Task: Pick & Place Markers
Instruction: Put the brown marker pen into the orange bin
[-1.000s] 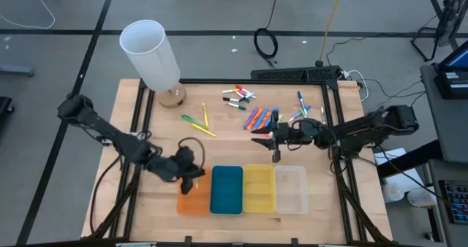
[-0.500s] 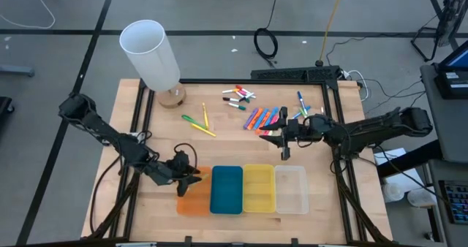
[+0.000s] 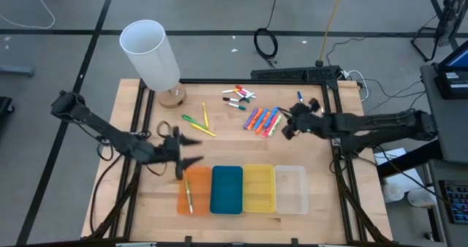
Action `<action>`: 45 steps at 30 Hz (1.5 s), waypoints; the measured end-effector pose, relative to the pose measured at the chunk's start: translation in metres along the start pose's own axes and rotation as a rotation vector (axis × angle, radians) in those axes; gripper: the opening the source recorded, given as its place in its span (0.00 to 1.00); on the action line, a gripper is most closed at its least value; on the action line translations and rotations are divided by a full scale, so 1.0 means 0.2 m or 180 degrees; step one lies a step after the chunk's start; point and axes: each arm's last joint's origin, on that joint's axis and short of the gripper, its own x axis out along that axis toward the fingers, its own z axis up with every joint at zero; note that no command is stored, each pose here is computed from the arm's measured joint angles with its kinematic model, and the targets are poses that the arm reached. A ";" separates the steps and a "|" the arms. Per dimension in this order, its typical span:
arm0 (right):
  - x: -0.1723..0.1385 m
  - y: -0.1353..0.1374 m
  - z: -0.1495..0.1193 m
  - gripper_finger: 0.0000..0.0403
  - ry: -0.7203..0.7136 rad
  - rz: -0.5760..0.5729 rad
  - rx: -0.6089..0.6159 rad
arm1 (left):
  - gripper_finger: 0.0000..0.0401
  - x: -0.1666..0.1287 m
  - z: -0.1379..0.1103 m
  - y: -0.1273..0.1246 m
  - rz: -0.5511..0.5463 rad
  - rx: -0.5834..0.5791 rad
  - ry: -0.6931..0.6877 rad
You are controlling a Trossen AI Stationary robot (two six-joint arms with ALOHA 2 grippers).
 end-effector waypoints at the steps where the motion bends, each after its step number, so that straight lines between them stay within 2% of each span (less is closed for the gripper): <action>1: 0.02 -0.02 -0.01 0.36 0.0261 -0.0131 0.0062 | 0.67 0.00 0.04 0.02 0.0136 0.0107 -0.0172; 4: 0.09 -0.11 -0.03 0.35 0.0984 -0.0502 0.0307 | 0.67 0.00 0.13 0.07 0.0495 0.0175 -0.0619; 8: 0.19 -0.24 -0.08 0.35 0.1710 -0.0908 0.0576 | 0.66 0.02 0.20 0.14 0.0659 0.0303 -0.0965; 13: 0.31 -0.37 -0.10 0.34 0.2225 -0.0818 0.0898 | 0.63 0.06 0.22 0.21 0.0554 0.0423 -0.1111; 20: 0.43 -0.51 -0.15 0.29 0.2609 -0.1096 0.1226 | 0.61 0.09 0.21 0.25 0.0476 0.0417 -0.1047; 25: 0.47 -0.57 -0.21 0.24 0.2925 -0.1260 0.1311 | 0.62 0.09 0.20 0.26 0.0490 0.0506 -0.0988; 31: 0.51 -0.61 -0.26 0.11 0.3233 -0.1611 0.1026 | 0.61 0.09 0.20 0.26 0.0491 0.0525 -0.0972; 35: 0.53 -0.62 -0.28 0.01 0.3296 -0.1674 0.0945 | 0.60 0.09 0.20 0.26 0.0490 0.0525 -0.0973; 45: 0.51 -0.63 -0.41 0.01 0.3455 -0.1816 0.0724 | 0.60 0.09 0.20 0.26 0.0480 0.0513 -0.0952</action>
